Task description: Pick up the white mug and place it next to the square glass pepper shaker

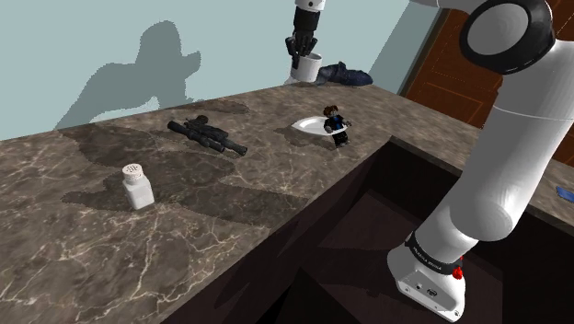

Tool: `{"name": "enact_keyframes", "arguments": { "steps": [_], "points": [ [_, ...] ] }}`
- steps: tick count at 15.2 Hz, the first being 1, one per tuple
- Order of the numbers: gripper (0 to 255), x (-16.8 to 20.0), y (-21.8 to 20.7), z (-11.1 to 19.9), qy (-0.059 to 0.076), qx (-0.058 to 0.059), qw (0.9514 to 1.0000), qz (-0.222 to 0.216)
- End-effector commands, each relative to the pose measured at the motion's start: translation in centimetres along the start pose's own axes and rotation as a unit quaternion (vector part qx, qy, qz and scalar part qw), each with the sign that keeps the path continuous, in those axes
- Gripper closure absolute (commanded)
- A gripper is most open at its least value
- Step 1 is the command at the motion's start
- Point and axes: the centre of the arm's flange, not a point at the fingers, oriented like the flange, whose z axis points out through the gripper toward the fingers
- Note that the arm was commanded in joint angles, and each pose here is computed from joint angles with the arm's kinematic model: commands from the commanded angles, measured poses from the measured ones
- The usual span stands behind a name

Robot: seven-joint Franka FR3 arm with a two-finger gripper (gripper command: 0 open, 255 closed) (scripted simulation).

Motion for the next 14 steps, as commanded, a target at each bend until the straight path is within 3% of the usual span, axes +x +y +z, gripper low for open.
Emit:
{"name": "enact_keyframes", "arguments": {
  "steps": [1,14],
  "points": [
    [255,-0.5,-2.3,-0.4,0.000,0.000,1.0000,0.000],
    [255,-3.5,-19.2,-1.5,0.000,0.000,1.0000,0.000]
  ]
}}
